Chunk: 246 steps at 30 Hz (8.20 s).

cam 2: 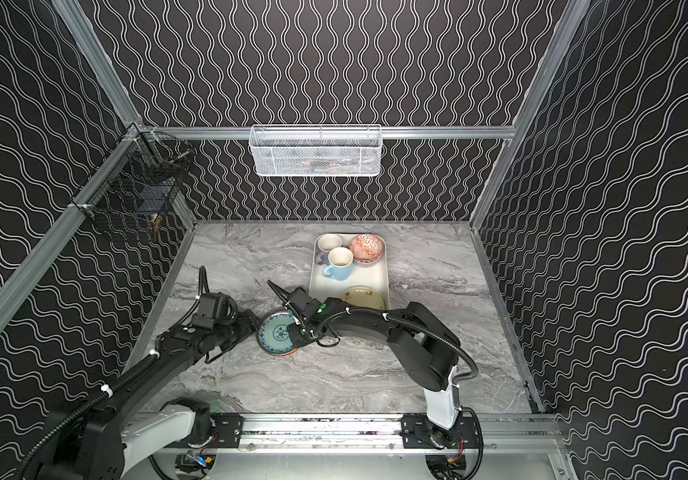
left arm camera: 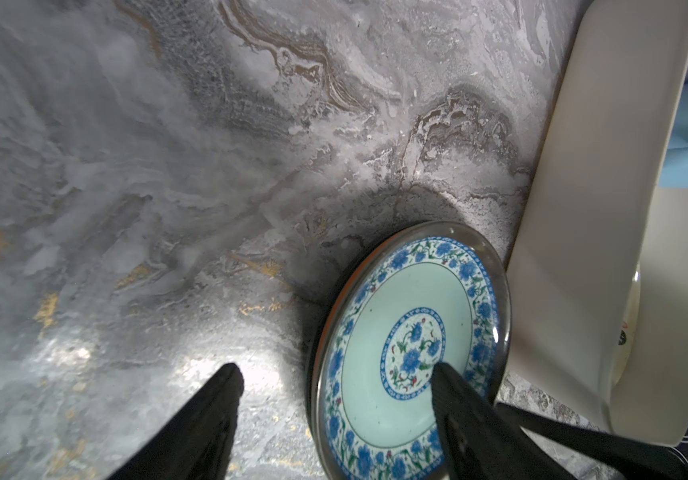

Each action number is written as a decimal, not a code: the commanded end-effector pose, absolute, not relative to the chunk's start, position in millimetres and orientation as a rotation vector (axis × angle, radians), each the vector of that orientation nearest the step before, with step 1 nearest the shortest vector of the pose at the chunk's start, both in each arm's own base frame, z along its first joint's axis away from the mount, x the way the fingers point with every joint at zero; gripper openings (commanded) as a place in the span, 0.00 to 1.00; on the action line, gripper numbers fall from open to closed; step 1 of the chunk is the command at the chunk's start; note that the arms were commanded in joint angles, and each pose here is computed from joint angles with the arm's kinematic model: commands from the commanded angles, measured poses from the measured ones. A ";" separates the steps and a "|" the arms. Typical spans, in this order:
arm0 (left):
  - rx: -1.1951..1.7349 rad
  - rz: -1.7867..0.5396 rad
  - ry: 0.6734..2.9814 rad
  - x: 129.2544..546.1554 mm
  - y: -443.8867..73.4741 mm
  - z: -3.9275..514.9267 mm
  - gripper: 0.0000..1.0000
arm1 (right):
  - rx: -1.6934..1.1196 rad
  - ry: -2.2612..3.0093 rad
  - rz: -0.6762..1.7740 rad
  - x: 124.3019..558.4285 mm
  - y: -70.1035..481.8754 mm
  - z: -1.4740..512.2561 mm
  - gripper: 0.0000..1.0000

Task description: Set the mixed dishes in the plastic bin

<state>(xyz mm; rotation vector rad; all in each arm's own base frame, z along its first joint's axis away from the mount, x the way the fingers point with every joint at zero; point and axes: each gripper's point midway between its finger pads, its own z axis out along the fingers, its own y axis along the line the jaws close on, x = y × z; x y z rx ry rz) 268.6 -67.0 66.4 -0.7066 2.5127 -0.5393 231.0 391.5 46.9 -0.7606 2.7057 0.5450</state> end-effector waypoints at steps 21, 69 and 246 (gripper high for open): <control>-0.643 -0.556 2.536 277.8 -72.4 61.2 0.67 | -0.781 2.724 0.538 233.9 398.7 46.3 0.33; -0.642 -0.493 2.564 295.2 -69.1 56.1 0.35 | -0.809 2.714 0.643 241.9 404.5 45.3 0.34; -0.726 -0.536 2.472 286.7 -49.6 70.1 0.80 | -0.797 2.732 0.441 248.7 407.7 58.5 0.70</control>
